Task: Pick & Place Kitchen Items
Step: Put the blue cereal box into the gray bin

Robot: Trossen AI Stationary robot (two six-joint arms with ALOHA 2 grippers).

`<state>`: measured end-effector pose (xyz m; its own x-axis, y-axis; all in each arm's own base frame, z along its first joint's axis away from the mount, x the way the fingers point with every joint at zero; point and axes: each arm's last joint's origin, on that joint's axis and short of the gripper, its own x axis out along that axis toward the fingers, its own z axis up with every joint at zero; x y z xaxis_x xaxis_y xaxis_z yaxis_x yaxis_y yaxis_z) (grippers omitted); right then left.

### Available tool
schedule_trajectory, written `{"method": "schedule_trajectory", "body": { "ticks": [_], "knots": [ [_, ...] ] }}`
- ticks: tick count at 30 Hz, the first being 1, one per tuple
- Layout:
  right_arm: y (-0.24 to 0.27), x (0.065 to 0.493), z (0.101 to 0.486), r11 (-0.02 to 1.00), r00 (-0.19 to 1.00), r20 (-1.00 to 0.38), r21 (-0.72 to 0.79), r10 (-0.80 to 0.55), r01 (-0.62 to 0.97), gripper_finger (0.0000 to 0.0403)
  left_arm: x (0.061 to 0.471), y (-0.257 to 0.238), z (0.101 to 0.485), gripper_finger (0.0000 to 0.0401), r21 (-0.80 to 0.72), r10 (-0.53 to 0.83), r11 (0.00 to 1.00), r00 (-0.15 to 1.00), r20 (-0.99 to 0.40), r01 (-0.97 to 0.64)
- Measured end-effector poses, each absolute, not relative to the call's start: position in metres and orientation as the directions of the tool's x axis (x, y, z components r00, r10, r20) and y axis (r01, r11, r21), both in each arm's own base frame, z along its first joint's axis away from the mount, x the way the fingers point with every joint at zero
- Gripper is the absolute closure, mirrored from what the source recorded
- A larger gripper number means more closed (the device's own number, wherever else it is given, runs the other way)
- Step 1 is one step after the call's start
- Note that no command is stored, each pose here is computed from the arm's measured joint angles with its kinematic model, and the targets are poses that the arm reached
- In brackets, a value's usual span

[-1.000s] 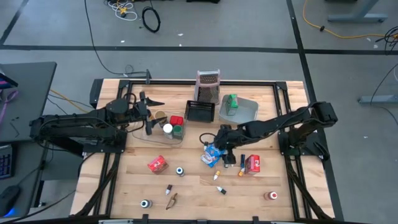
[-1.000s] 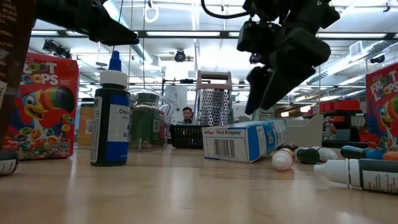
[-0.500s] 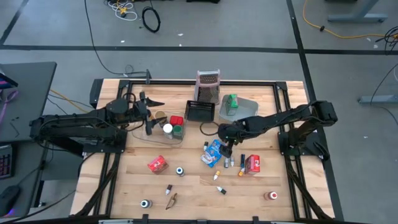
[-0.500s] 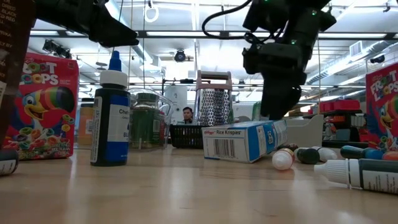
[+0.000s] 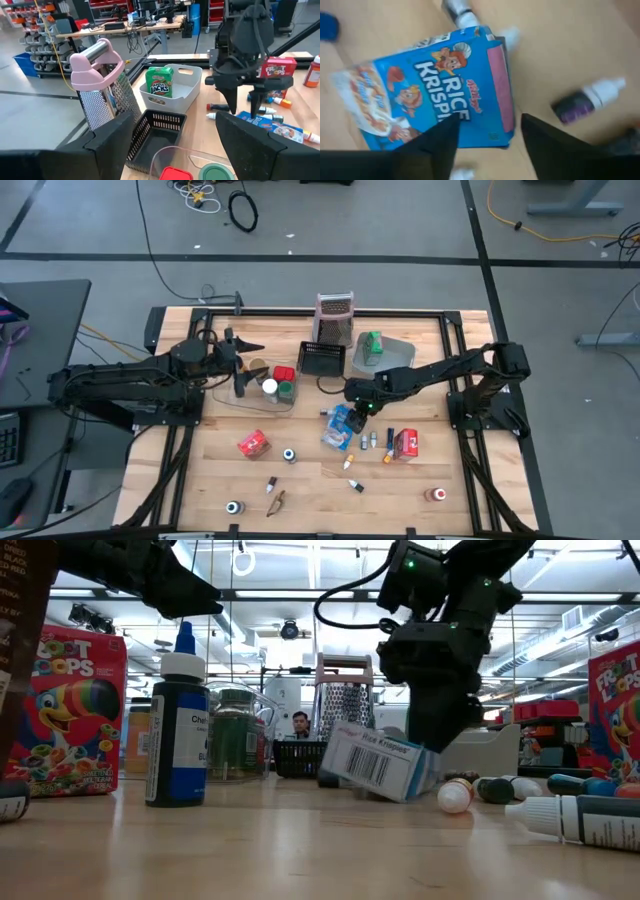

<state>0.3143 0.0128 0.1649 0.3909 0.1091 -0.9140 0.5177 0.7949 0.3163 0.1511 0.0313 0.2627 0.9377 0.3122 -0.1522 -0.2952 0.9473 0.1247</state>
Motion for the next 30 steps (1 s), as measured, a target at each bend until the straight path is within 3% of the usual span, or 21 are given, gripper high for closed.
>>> {"method": "schedule_trajectory", "body": {
  "ticks": [12,22,30],
  "knots": [
    [0.003,0.319,0.163,0.874,0.417,-0.900,0.303,0.131,0.381,0.0390,0.151,0.031,0.263,0.0110,0.121,0.312,0.947,0.938,-0.152,-0.296],
    [0.003,0.320,0.168,0.880,0.440,-0.885,0.322,0.149,0.349,0.0400,0.151,0.031,0.263,0.0110,0.121,0.312,0.948,0.938,-0.152,-0.296],
    [0.002,0.322,0.197,0.902,0.426,-0.898,0.269,0.108,0.338,0.0401,0.151,0.031,0.263,0.0110,0.121,0.312,0.947,0.938,-0.150,-0.296]
  ]
}}
